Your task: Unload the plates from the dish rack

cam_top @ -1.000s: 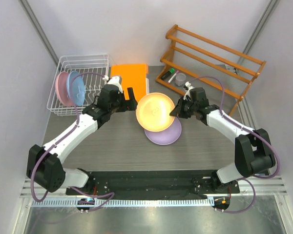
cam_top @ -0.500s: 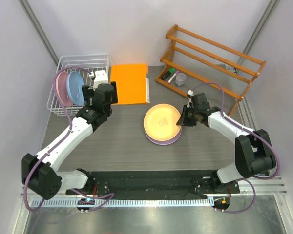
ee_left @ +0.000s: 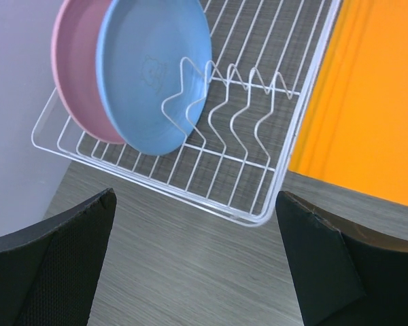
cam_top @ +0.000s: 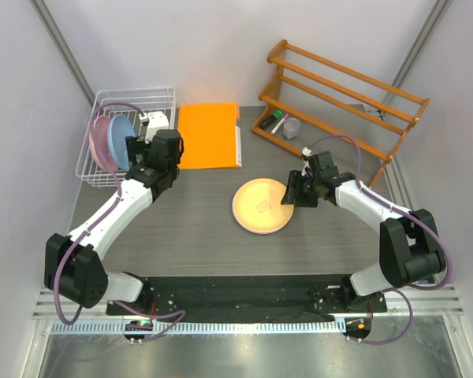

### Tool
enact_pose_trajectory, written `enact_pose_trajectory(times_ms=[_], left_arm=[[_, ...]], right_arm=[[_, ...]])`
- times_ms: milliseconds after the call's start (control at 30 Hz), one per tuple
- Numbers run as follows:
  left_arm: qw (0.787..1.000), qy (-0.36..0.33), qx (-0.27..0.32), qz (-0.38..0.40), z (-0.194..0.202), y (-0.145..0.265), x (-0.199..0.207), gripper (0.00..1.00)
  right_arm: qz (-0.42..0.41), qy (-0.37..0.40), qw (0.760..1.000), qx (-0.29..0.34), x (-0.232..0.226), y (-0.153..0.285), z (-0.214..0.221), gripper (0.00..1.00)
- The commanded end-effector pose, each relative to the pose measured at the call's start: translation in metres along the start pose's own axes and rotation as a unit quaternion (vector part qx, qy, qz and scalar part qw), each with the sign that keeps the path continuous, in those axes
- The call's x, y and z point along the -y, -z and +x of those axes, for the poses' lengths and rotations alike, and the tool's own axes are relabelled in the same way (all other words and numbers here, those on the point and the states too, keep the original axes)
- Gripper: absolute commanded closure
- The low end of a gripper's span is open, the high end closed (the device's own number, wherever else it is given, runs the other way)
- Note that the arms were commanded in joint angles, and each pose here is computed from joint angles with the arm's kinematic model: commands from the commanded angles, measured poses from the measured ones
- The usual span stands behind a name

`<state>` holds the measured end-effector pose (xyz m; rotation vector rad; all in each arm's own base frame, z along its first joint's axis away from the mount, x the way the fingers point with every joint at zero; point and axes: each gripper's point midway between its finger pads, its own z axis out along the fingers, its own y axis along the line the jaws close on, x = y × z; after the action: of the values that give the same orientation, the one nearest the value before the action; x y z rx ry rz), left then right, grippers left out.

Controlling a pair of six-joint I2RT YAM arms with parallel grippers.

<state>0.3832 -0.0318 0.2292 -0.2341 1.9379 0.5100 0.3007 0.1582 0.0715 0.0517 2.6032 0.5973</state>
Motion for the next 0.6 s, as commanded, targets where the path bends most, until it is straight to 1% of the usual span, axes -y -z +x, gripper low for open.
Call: enact_pose_trajectory(times_ms=[0, 33, 167, 300, 367, 533, 567], left_arm=[[0.998, 0.05, 0.025, -0.021, -0.03, -0.007, -0.02, 0.0], [0.998, 0.056, 0.022, -0.031, -0.03, -0.013, -0.029, 0.01], [0.996, 0.074, 0.014, -0.05, -0.032, -0.026, -0.05, 0.0], [0.993, 0.084, 0.008, -0.082, -0.031, -0.044, -0.073, 0.01], [0.993, 0.079, 0.007, -0.09, -0.03, -0.053, -0.075, 0.01], [0.989, 0.089, 0.009, -0.114, -0.033, -0.08, -0.087, 0.0], [0.99, 0.084, -0.001, -0.112, -0.027, -0.089, -0.084, 0.01]], right_arm=[[0.036, 0.029, 0.998, 0.031, 0.006, 0.021, -0.015, 0.42], [0.076, 0.03, 0.996, 0.037, 0.02, 0.026, -0.017, 0.41], [0.123, 0.039, 0.989, 0.078, 0.03, 0.048, -0.036, 0.39], [0.112, 0.04, 0.987, 0.104, 0.022, 0.058, -0.045, 0.38], [0.109, 0.042, 0.987, 0.111, 0.02, 0.059, -0.049, 0.38], [0.106, 0.044, 0.988, 0.102, 0.02, 0.051, -0.049, 0.37], [0.109, 0.042, 0.989, 0.096, 0.022, 0.047, -0.047, 0.38]])
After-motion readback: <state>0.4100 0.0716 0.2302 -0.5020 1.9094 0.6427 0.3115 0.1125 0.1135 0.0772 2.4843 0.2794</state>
